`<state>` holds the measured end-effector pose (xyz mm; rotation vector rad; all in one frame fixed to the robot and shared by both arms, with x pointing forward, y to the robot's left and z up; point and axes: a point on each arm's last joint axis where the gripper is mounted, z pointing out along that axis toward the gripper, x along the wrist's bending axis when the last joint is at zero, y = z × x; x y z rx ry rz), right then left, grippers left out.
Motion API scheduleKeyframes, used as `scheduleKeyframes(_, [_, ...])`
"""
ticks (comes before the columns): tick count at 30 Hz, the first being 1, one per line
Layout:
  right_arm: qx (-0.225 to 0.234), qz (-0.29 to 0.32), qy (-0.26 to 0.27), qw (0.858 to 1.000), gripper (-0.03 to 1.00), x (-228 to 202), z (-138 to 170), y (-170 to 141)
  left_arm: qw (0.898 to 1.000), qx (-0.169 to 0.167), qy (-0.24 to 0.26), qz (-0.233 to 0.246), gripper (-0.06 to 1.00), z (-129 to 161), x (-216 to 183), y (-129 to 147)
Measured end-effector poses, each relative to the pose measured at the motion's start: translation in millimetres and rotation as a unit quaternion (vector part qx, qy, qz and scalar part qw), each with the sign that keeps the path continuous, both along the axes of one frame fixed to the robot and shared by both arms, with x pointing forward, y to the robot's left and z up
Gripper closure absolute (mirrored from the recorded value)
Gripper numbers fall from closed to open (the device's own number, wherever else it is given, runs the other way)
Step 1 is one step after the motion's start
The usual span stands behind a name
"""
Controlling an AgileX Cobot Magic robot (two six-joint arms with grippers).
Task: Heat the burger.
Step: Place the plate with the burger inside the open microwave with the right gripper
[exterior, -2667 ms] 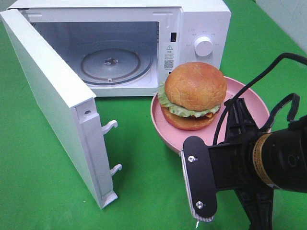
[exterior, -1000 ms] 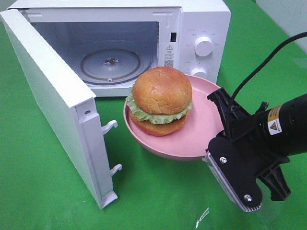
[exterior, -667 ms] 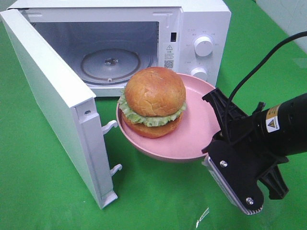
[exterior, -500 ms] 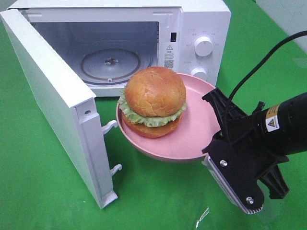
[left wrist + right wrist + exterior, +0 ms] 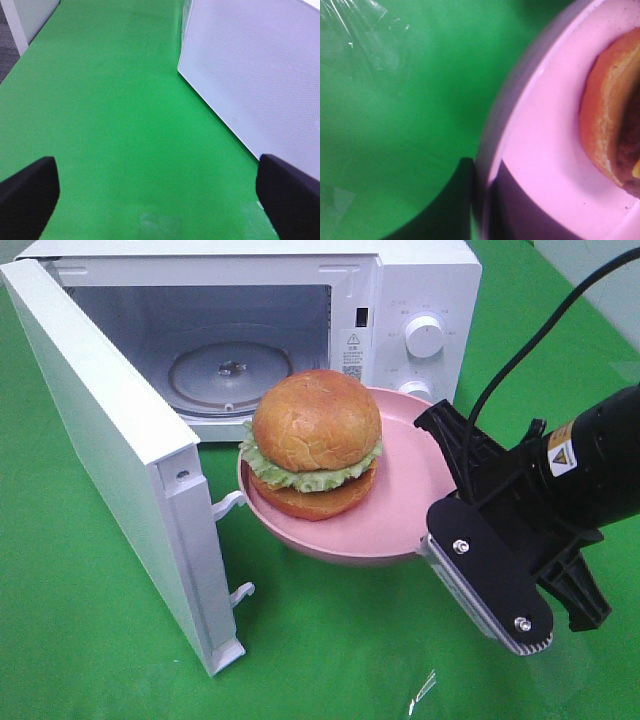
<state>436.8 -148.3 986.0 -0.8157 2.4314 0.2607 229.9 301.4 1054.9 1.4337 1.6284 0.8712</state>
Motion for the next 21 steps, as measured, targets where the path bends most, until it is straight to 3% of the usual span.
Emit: scheduleKeyframes(21, [-0.011, 0.0, 0.018, 1.0, 0.91, 22, -1, 17, 1.0, 0.002, 0.0, 0.001, -0.04, 0, 0, 0])
